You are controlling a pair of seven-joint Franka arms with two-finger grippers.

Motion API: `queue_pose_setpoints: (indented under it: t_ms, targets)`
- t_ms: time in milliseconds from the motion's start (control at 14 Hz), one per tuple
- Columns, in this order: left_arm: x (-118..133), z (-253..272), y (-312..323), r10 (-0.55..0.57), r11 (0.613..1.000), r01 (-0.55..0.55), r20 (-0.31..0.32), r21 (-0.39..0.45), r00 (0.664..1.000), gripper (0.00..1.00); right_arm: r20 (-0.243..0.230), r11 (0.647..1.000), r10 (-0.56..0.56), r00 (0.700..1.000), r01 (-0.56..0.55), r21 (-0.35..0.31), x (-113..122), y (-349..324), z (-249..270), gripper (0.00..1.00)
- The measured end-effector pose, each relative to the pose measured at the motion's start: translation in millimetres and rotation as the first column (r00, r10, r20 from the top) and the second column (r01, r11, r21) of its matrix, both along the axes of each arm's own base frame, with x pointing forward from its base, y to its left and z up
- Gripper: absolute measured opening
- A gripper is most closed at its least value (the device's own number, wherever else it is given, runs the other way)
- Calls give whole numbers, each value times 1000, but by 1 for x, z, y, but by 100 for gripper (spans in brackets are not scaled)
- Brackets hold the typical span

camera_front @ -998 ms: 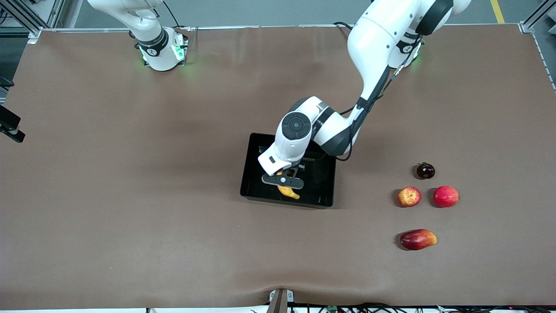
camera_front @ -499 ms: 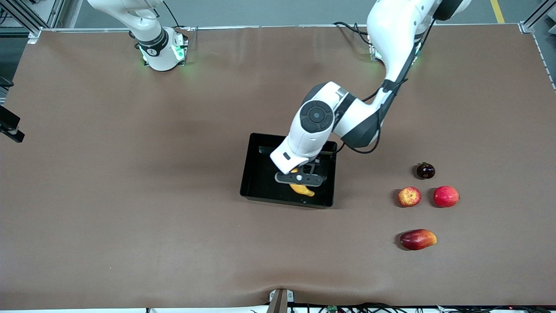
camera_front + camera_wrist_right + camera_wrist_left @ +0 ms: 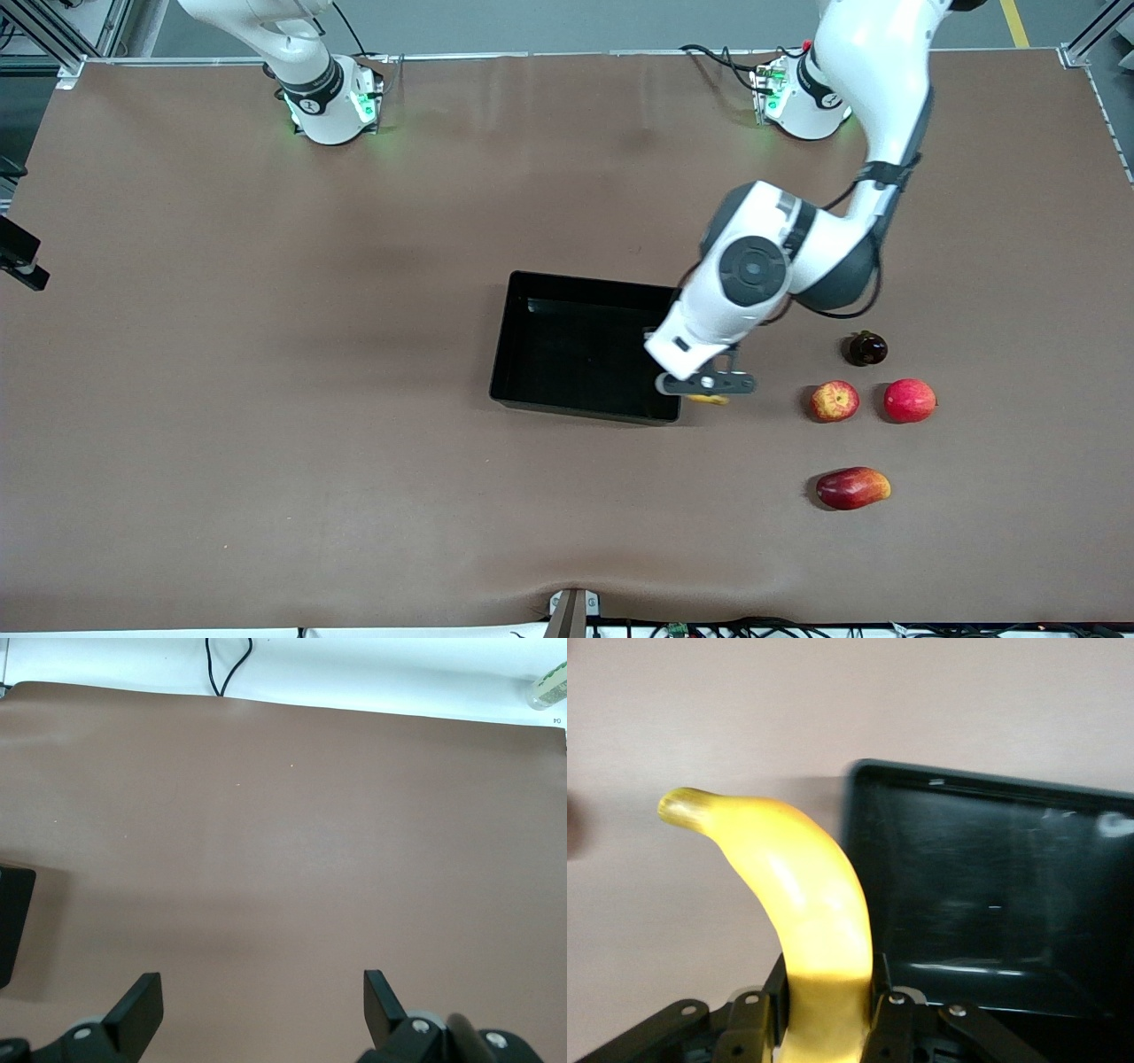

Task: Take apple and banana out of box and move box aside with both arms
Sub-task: 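Lift the banana out of the box with the left gripper, then lower the banana beside the apples and open the left gripper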

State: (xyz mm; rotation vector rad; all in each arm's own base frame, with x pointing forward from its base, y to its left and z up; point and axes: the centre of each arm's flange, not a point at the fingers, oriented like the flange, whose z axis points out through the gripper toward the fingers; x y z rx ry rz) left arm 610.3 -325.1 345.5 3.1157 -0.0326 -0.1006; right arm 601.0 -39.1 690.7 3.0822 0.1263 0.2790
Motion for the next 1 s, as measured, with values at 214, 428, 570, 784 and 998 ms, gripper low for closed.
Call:
queue_pose_setpoints:
  t_ms: [214,428,570,784,998]
  targets:
    - [-2,-18,52,-46,998,46,-2,31,999,38,0,1000,0,1000,0,0,0,0,0,100]
    - [-9,-50,108,-130,991,130,25,23,991,38,0,1000,2,1000,-2,0,0,1,0,100]
    - [-22,-71,126,-172,985,172,14,21,985,38,4,1000,4,1000,-4,0,0,2,0,100]
    - [-39,-84,122,-289,957,289,-3,12,957,38,16,1000,12,1000,-12,0,2,6,1,100]
    - [-45,-89,131,-401,916,401,-8,5,916,38,17,1000,14,1000,-14,0,2,7,2,100]
